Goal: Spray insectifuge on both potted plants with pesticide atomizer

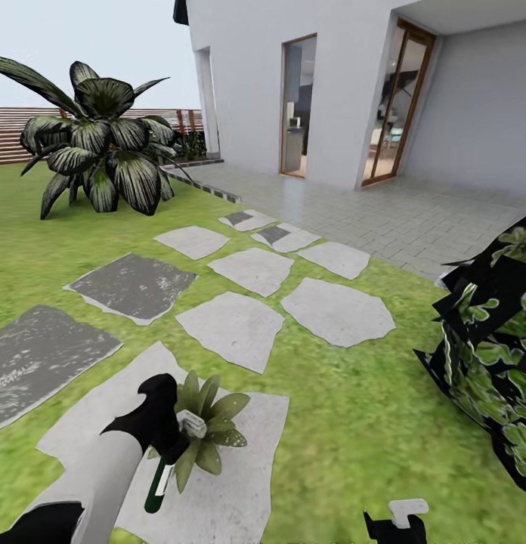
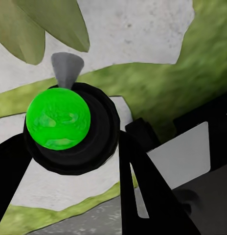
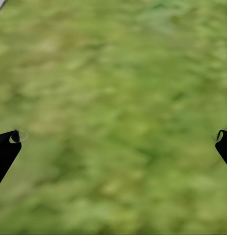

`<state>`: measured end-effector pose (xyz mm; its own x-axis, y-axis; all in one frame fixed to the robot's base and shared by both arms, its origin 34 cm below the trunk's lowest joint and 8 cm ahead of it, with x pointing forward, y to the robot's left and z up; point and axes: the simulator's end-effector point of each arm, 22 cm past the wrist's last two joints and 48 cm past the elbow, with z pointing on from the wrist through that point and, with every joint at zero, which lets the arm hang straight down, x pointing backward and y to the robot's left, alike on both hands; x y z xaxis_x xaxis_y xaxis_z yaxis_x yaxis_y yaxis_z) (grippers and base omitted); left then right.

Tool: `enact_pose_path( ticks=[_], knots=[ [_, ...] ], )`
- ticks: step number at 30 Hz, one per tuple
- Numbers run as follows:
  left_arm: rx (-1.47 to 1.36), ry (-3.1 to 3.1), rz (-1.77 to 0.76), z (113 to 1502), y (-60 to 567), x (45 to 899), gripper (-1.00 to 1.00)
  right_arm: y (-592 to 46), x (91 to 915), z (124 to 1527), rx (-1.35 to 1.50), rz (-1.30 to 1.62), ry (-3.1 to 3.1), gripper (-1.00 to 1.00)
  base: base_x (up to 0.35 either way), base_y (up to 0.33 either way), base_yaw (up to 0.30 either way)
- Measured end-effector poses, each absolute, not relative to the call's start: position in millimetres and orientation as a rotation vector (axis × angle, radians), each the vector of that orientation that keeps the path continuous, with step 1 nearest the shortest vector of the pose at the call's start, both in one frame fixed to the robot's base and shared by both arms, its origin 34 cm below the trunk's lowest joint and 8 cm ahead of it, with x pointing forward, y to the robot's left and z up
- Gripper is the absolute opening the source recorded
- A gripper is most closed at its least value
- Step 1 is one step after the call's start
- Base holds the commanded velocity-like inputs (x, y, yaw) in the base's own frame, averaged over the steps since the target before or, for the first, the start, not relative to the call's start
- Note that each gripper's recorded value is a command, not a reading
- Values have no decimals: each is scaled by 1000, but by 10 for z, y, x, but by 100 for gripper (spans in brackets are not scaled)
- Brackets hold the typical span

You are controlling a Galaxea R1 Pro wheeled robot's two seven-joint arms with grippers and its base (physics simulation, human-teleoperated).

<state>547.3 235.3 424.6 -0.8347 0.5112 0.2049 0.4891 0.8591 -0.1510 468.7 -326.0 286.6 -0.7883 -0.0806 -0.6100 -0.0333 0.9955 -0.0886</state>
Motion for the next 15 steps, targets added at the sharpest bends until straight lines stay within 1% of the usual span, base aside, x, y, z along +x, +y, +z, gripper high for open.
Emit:
enact_pose_path(
  ticks=[15],
  knots=[
    [-758,-2774,130,4033,2396,5352,-100,-3259,4627,2703,-79,-96,2488,100,0,0,0]
  ],
)
